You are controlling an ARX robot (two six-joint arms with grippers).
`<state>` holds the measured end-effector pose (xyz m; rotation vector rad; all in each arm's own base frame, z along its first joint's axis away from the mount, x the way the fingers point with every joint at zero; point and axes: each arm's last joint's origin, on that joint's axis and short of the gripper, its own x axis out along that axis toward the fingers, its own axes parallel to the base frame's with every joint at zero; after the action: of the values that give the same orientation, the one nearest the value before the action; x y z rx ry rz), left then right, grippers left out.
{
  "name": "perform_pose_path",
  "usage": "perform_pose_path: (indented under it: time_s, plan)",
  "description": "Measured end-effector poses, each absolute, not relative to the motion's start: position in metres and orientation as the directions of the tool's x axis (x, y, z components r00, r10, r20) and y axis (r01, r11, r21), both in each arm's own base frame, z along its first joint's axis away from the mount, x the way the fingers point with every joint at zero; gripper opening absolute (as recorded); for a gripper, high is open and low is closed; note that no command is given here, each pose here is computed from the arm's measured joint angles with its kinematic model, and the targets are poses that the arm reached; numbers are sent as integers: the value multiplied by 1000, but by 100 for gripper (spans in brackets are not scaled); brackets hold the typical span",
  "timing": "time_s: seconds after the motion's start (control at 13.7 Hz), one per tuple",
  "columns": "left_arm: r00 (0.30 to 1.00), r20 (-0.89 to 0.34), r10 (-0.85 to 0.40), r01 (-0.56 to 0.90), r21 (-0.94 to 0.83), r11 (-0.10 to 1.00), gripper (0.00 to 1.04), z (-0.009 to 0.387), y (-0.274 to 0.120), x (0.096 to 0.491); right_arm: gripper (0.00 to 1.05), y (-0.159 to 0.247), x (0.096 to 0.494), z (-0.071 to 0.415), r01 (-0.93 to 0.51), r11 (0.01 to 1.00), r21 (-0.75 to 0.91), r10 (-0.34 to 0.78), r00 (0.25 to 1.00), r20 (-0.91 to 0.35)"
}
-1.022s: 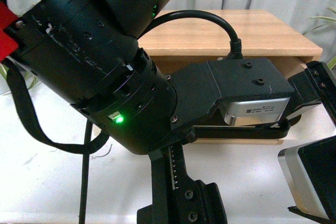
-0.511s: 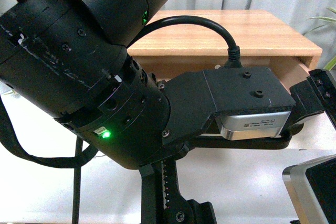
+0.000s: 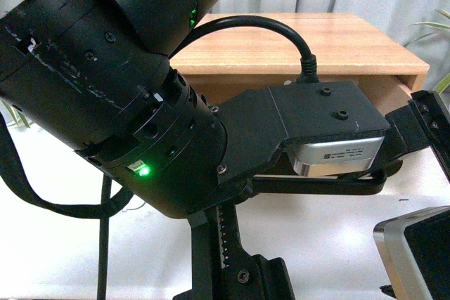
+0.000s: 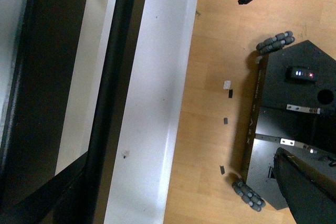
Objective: Pull drawer
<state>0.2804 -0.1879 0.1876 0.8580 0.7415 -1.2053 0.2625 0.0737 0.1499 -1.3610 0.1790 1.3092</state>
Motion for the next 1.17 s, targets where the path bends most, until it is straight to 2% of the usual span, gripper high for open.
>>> perform_pose_path:
  time_s: [0.29,0.37,0.88,1.17]
  plan:
    - [237,-833,-501,970,173,171,98,190,-188,285,98,77,266,150,-708,-309,-635,565,400,-721]
    - [272,-814,-513,961,206,183,98,194,-191,288,98,78,267,146,-708,-313,-633,560,401,-725]
    - [263,-815,-517,963,187,195,98,197,-189,290,98,80,266,147,-696,-311,-647,574,405,-711]
    - [303,-792,-530,951,218,218,98,215,-181,290,98,83,262,166,-661,-319,-679,613,402,-680]
